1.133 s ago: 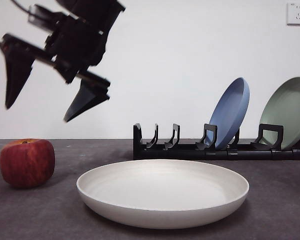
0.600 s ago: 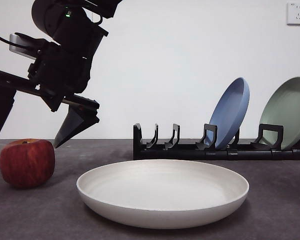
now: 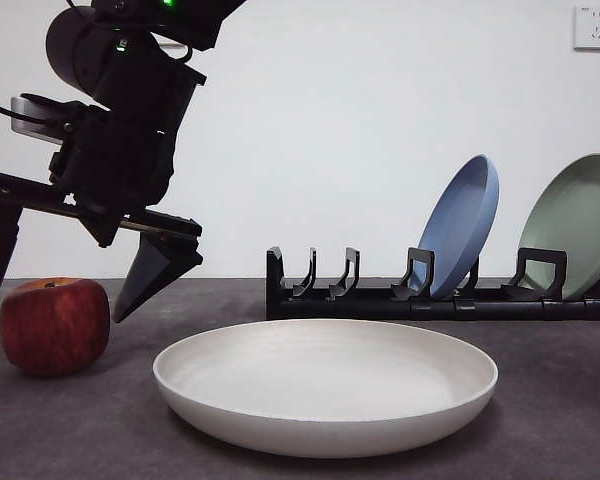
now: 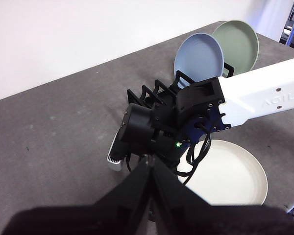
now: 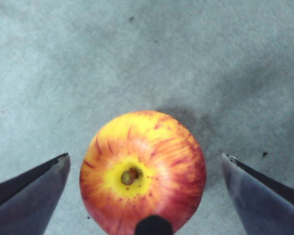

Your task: Take the yellow plate from the plate rack,put the plate on the table,take the apple from the table,put the apple in the plate

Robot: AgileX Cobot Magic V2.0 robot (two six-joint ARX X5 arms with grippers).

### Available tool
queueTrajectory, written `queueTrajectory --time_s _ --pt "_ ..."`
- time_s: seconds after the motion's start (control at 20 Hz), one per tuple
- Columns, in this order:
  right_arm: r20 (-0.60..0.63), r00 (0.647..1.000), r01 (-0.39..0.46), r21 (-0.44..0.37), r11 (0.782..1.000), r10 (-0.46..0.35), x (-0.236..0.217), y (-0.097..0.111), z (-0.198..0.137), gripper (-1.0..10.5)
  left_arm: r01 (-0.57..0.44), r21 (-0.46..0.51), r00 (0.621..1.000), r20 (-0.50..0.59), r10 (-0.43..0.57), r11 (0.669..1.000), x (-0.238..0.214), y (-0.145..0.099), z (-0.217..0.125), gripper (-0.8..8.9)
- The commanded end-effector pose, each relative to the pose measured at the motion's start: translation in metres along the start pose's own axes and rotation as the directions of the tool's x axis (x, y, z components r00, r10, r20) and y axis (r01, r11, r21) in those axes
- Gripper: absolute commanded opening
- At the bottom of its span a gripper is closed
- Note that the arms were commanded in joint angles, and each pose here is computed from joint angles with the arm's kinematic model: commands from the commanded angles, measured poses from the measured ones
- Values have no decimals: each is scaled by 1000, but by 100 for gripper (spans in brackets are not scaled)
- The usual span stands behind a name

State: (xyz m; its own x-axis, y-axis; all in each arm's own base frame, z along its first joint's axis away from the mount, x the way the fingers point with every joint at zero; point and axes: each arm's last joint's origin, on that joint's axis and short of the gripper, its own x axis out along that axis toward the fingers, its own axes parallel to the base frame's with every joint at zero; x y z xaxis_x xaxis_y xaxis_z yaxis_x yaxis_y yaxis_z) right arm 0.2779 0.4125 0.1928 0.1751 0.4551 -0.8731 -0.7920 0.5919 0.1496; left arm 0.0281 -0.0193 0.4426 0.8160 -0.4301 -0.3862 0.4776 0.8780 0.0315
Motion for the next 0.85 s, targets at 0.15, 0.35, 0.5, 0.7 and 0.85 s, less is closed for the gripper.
queueTrajectory --time_s 0.15,0.35,0.5,0.7,0.85 --pt "-38 999 -1 17 1000 1 15 3 -5 536 -1 1 1000 5 1 1000 -1 1 0 -8" --pt "-37 999 20 40 999 -19 16 3 -6 310 -1 2 1000 4 1 1000 -1 1 -1 -8" --pt "-49 999 16 43 999 -14 16 3 -7 130 -3 5 1000 -3 3 1000 -1 1 -1 -8" --pt "-43 999 13 39 999 -12 16 3 -6 -16 -5 8 1000 -16 5 1000 -1 1 -3 -8" --pt "-16 1000 16 33 999 -16 5 5 -1 -16 -5 8 1000 -15 5 1000 -1 1 -2 -8"
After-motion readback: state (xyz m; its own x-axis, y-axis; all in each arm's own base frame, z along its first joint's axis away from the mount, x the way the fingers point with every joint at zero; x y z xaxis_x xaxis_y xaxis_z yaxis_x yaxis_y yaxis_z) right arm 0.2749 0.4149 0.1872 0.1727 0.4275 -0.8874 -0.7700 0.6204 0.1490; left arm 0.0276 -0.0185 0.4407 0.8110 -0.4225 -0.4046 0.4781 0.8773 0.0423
